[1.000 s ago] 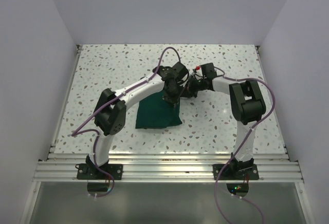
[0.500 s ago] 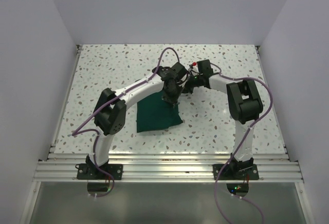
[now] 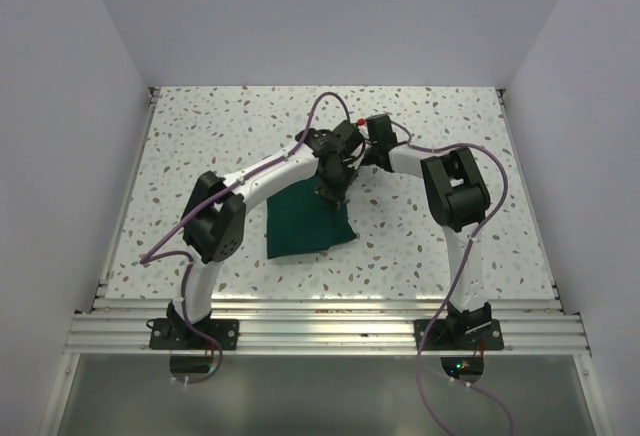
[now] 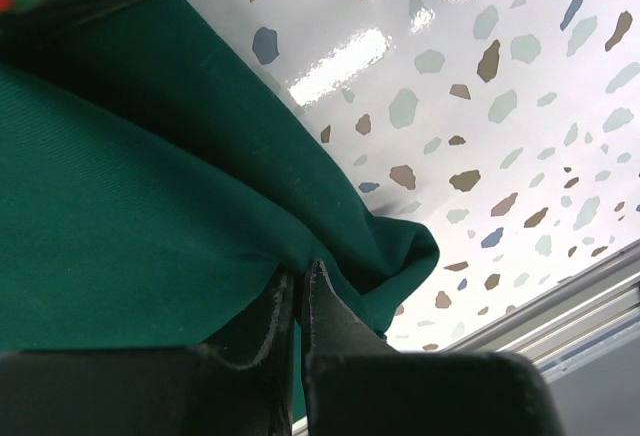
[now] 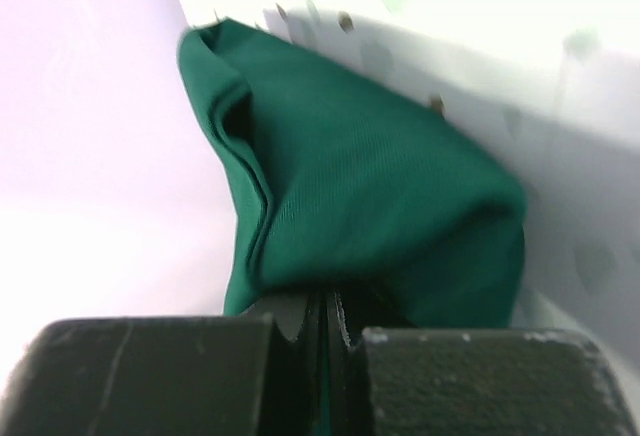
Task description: Prepare the surgical pack
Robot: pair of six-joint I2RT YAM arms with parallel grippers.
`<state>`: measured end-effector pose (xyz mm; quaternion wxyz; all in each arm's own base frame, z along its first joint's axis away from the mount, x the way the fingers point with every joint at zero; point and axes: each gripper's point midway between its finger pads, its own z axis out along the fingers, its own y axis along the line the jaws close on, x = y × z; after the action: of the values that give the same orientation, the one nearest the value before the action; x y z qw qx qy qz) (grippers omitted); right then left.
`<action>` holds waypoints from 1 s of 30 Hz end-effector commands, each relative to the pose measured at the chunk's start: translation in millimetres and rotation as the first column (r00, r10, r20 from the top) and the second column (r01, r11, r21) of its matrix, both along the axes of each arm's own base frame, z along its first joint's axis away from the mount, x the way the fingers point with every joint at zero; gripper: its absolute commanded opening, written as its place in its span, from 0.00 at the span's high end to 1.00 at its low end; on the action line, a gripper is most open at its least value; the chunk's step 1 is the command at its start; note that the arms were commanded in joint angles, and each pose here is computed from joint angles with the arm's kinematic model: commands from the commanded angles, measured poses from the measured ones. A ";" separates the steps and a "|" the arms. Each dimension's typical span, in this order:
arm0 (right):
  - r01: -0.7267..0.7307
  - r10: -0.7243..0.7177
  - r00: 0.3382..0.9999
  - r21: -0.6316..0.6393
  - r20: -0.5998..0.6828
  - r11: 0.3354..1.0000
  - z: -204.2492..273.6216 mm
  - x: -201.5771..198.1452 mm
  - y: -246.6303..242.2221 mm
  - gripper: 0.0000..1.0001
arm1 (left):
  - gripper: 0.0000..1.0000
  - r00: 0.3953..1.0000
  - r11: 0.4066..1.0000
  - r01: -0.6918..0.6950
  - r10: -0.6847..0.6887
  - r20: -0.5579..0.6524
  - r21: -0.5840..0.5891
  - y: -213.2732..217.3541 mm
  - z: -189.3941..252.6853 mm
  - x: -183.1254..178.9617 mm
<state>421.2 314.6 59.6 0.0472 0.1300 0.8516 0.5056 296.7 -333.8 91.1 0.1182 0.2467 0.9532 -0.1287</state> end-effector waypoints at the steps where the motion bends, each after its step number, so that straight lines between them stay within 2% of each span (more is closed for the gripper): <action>1: 0.052 -0.056 0.993 0.047 0.104 0.998 16.0 39.6 7.8 1.00 | 0.99 0.998 0.993 0.062 -0.065 -0.027 -0.104 -20.2 8.0 -10.2; 3: 0.053 -0.058 0.993 0.052 0.099 0.997 16.3 46.3 6.7 1.00 | 0.97 0.997 0.992 0.068 -0.072 -0.033 -0.109 -20.5 4.2 -12.0; 7: 0.063 -0.065 0.995 0.025 0.080 0.998 8.6 49.4 -11.4 1.00 | 0.71 0.997 0.987 0.068 -0.073 -0.028 -0.142 -20.8 8.8 -13.4; 9: 0.056 -0.056 0.998 -0.001 0.043 0.998 3.1 41.6 -21.1 1.00 | 0.63 0.997 0.984 0.065 -0.071 -0.032 -0.164 -20.4 8.4 -13.8; 10: 0.047 -0.047 0.997 -0.003 0.054 0.999 6.5 40.0 -25.3 1.00 | 0.54 0.998 0.983 0.053 -0.059 -0.032 -0.178 -16.5 12.2 -11.7; 13: 0.004 -0.003 0.999 -0.036 0.038 0.999 4.2 24.0 -34.6 1.00 | 0.44 1.000 0.968 0.005 -0.007 -0.010 -0.249 -6.1 33.9 4.3; 15: -0.014 0.016 0.999 -0.070 0.030 0.997 12.9 12.0 -41.5 1.00 | 0.41 0.999 0.953 -0.037 0.041 0.005 -0.301 1.5 47.7 17.0; 19: -0.050 0.062 0.995 -0.143 0.080 0.989 27.9 -4.8 -55.1 0.99 | 0.44 0.987 0.899 -0.103 0.144 0.065 -0.426 27.7 95.9 59.0; 21: -0.057 0.071 0.995 -0.178 0.075 0.982 35.7 -15.4 -61.5 0.97 | 0.47 0.983 0.879 -0.116 0.168 0.073 -0.462 31.2 106.0 72.7; 22: -0.065 0.083 0.992 -0.187 0.093 0.980 39.2 -17.6 -63.2 0.94 | 0.50 0.982 0.872 -0.126 0.178 0.066 -0.473 34.4 106.0 80.7; 26: -0.088 0.114 0.988 -0.226 0.100 0.970 48.0 -32.9 -70.6 0.93 | 0.60 0.981 0.850 -0.135 0.186 0.050 -0.510 28.6 106.3 104.0; 30: -0.126 0.145 0.981 -0.143 0.131 0.982 67.3 -48.5 -61.4 0.96 | 0.71 0.985 0.823 -0.150 0.172 -0.012 -0.547 13.5 90.1 118.4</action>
<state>394.2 249.4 105.2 0.0835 0.0641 0.8948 0.4338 408.7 -297.8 188.2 0.2333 0.1193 0.9051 -0.3350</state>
